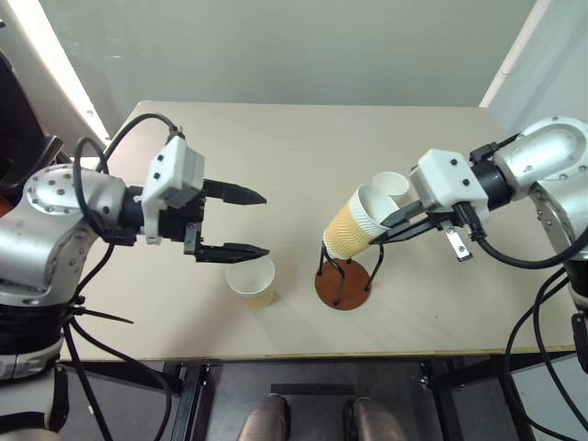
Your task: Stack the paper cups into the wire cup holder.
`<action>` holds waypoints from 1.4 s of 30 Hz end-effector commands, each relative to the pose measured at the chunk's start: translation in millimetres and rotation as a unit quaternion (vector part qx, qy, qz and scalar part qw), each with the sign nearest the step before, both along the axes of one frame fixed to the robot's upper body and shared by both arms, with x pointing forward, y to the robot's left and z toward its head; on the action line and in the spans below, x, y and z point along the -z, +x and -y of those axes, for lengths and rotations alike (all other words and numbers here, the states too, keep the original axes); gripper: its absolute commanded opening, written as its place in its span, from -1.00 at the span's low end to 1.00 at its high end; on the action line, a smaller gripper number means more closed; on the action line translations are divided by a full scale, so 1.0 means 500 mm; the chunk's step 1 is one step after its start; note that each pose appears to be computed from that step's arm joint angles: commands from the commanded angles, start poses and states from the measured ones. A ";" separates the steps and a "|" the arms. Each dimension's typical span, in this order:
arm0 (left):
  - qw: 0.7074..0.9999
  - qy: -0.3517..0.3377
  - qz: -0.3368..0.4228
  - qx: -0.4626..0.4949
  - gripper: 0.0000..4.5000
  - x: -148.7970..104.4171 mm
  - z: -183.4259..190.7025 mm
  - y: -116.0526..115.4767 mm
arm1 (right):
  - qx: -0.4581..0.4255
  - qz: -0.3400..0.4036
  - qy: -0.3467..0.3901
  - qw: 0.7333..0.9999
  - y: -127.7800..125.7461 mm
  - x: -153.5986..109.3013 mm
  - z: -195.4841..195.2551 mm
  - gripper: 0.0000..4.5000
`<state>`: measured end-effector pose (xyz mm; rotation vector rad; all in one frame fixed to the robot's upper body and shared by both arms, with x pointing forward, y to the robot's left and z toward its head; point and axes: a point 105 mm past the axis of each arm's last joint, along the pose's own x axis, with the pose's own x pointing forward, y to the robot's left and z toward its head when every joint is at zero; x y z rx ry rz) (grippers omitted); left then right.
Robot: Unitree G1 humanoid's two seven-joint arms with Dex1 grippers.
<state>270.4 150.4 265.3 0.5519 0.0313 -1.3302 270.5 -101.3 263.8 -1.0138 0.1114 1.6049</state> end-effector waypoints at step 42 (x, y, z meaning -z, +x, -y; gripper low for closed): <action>0.989 0.049 0.072 -0.119 0.93 0.024 -0.010 0.070 | 0.281 0.163 -0.109 0.939 0.337 0.048 0.090 0.83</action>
